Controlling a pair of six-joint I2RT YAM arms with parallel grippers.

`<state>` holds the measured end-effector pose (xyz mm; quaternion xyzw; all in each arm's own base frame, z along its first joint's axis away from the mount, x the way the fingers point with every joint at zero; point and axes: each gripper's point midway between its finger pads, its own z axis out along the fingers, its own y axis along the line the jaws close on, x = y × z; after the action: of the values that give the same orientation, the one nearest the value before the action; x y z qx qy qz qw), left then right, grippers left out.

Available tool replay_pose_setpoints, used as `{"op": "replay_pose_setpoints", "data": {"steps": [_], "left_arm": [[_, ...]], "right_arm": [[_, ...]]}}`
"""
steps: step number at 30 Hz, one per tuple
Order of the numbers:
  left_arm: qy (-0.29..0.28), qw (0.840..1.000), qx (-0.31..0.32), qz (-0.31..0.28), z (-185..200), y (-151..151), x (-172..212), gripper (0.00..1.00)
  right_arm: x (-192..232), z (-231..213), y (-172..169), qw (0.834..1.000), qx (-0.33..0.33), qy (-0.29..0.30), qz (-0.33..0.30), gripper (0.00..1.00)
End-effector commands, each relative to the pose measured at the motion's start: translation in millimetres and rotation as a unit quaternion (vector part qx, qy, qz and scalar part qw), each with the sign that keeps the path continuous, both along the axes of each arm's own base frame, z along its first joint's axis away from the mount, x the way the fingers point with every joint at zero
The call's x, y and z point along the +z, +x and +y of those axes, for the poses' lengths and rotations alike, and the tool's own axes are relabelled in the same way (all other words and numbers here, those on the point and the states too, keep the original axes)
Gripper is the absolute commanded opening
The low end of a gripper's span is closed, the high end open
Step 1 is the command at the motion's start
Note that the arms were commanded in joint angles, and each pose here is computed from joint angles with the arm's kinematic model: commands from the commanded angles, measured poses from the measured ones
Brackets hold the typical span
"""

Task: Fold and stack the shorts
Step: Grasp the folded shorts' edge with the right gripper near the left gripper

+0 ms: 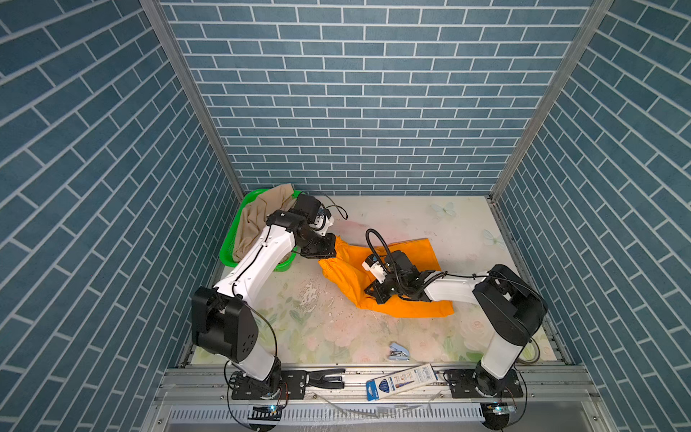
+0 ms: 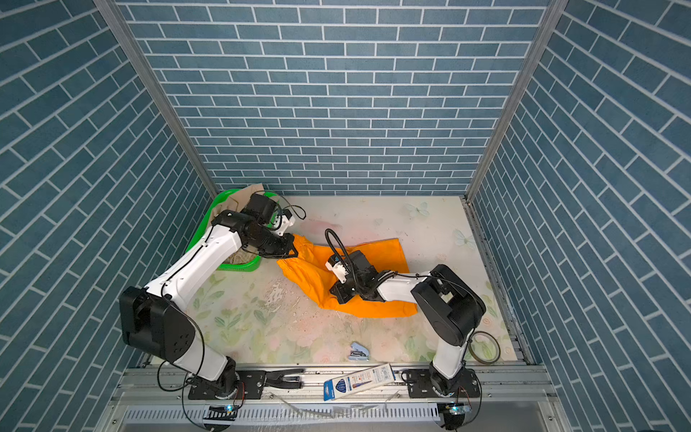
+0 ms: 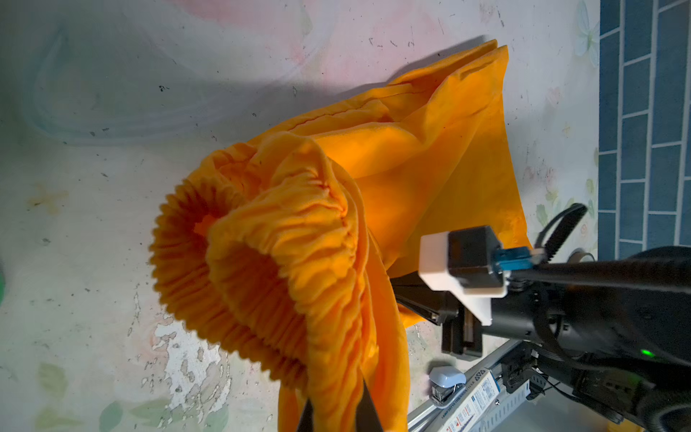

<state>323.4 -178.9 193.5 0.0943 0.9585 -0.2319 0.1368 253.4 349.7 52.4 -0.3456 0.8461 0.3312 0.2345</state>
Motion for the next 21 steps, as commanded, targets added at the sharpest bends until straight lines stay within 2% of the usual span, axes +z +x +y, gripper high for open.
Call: {"op": "replay_pose_setpoints", "data": {"steps": [1,12,17,21], "left_arm": [[0.021,1.000,-0.017,0.000,4,-4,6,0.00],[0.029,0.999,-0.024,-0.001,5,-3,7,0.00],[0.032,0.999,-0.028,0.001,6,-3,5,0.00],[0.029,0.999,-0.035,0.005,3,-2,3,0.00]], "right_arm": [[35,-9,35,0.997,-0.053,0.021,-0.045,0.00],[34,9,118,0.991,-0.100,0.036,-0.083,0.00],[8,23,148,0.992,-0.106,0.037,-0.063,0.00],[-8,39,160,0.992,-0.102,0.058,-0.039,0.00]]}}
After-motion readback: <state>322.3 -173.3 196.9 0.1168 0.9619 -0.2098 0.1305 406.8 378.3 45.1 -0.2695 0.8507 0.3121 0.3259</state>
